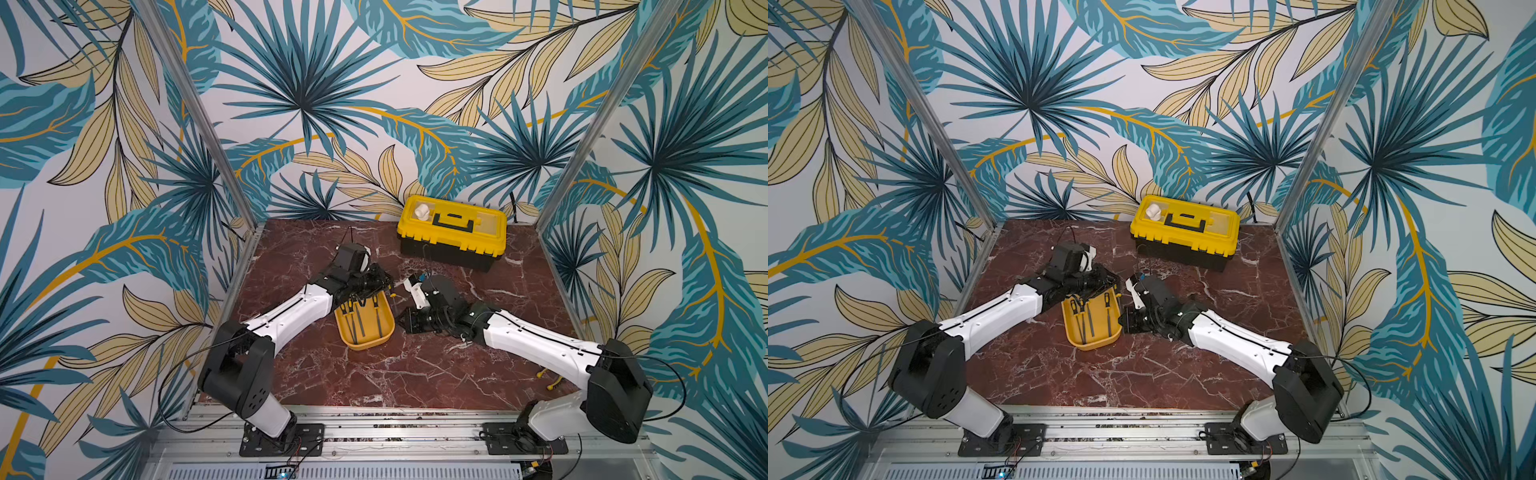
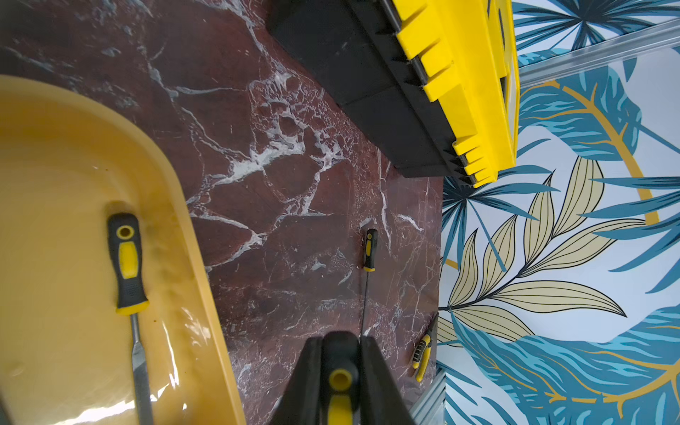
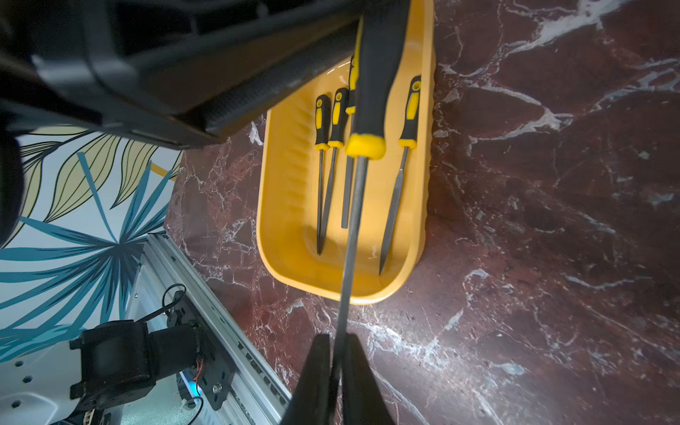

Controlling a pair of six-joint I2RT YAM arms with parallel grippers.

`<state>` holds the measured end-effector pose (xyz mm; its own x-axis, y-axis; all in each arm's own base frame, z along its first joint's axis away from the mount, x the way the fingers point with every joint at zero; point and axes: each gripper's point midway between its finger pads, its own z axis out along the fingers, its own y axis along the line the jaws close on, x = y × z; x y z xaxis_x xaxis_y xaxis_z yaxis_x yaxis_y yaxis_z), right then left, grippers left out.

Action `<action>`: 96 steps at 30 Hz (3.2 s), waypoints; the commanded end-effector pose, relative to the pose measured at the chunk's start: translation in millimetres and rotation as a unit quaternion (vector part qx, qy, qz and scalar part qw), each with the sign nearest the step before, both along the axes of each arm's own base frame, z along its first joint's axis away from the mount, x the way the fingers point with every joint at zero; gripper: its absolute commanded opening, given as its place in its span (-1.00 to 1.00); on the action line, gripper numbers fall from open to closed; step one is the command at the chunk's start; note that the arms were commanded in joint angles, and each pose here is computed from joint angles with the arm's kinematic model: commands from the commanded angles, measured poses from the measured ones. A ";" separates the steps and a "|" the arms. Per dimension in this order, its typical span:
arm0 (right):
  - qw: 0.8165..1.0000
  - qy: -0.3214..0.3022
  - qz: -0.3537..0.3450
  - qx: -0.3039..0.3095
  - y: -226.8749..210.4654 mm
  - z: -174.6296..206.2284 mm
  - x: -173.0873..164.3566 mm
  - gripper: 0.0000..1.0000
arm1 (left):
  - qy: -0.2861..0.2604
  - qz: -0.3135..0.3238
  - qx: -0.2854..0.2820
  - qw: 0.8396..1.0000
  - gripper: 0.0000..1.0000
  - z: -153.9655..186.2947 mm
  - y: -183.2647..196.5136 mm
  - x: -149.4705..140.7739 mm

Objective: Take the file tool out of the storage box
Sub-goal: Pick up the file tool from the storage box, then place the file tool at the center of the board.

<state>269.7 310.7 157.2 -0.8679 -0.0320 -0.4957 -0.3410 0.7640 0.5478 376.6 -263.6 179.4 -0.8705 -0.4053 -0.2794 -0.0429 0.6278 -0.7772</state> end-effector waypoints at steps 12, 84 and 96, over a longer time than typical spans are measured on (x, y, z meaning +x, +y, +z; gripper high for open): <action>1.000 -0.010 0.001 -0.020 -4.5 -0.3 0.0 -0.68 | -0.007 -0.002 0.026 1.000 -0.76 -7.8 3.8 -5.7; 0.929 0.040 -0.194 -0.311 -201.4 -96.7 6.0 -1.00 | -0.065 -0.139 0.071 0.986 1.00 18.8 -2.0 -53.4; 0.932 0.053 -0.174 -0.314 -195.2 -111.4 20.2 -1.00 | -0.062 -0.135 0.087 0.985 1.00 13.1 0.8 -55.3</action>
<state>283.8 111.2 44.5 -0.9260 0.0181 -0.3771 0.0356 0.9986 -0.0394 325.1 -265.8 197.3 -0.8974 -0.1006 -0.4295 0.2331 0.7186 -0.6552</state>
